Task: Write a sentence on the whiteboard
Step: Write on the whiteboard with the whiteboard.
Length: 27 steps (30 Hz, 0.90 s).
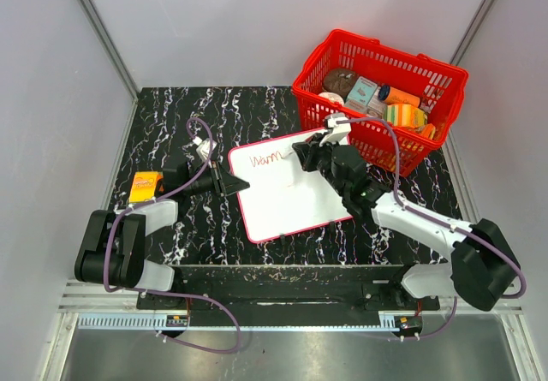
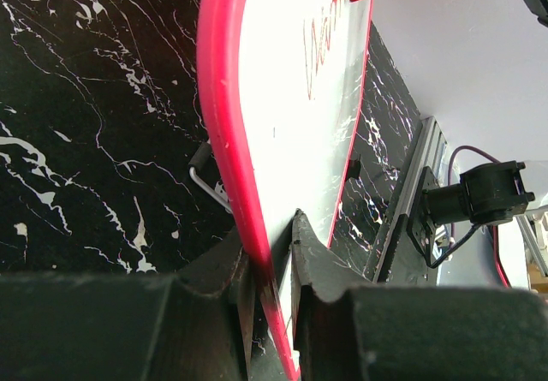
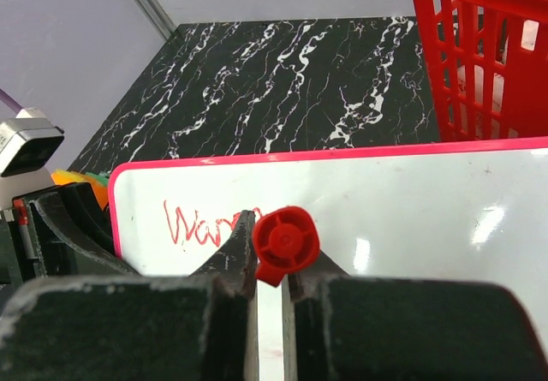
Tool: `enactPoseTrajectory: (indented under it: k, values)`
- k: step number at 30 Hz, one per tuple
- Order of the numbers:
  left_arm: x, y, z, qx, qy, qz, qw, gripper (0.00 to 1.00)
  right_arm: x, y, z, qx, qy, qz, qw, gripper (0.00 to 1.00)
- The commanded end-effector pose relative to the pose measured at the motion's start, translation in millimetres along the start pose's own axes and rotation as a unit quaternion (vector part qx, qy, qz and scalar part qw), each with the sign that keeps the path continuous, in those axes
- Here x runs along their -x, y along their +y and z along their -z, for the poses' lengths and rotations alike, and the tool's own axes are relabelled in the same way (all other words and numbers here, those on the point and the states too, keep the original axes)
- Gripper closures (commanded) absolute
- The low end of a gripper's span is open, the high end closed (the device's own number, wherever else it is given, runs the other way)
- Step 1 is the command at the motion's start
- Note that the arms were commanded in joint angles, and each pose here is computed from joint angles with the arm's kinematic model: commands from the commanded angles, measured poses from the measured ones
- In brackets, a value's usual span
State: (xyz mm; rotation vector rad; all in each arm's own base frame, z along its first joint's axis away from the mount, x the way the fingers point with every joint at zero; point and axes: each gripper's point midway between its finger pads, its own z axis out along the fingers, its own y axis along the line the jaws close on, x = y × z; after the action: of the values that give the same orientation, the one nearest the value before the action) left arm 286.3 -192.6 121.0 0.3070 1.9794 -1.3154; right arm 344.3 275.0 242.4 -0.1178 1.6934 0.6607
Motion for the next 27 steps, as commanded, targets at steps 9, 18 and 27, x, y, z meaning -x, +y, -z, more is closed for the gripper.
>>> enactPoseTrajectory:
  k: [9, 18, 27]
  values:
    - [6.5, 23.9, -5.1, 0.055, -0.014, -0.083, 0.995, 1.00, 41.2, 8.9, -0.2, 0.010, -0.057, -0.006, 0.998, 1.00]
    - [5.5, 24.0, -5.0, 0.054, -0.012, -0.082, 0.995, 1.00, 31.7, 1.6, -14.2, -0.010, -0.051, -0.004, 0.999, 1.00]
    - [5.3, 23.8, -5.2, 0.055, -0.012, -0.082, 0.995, 1.00, 38.8, -2.1, -8.7, -0.012, -0.071, -0.010, 0.997, 1.00]
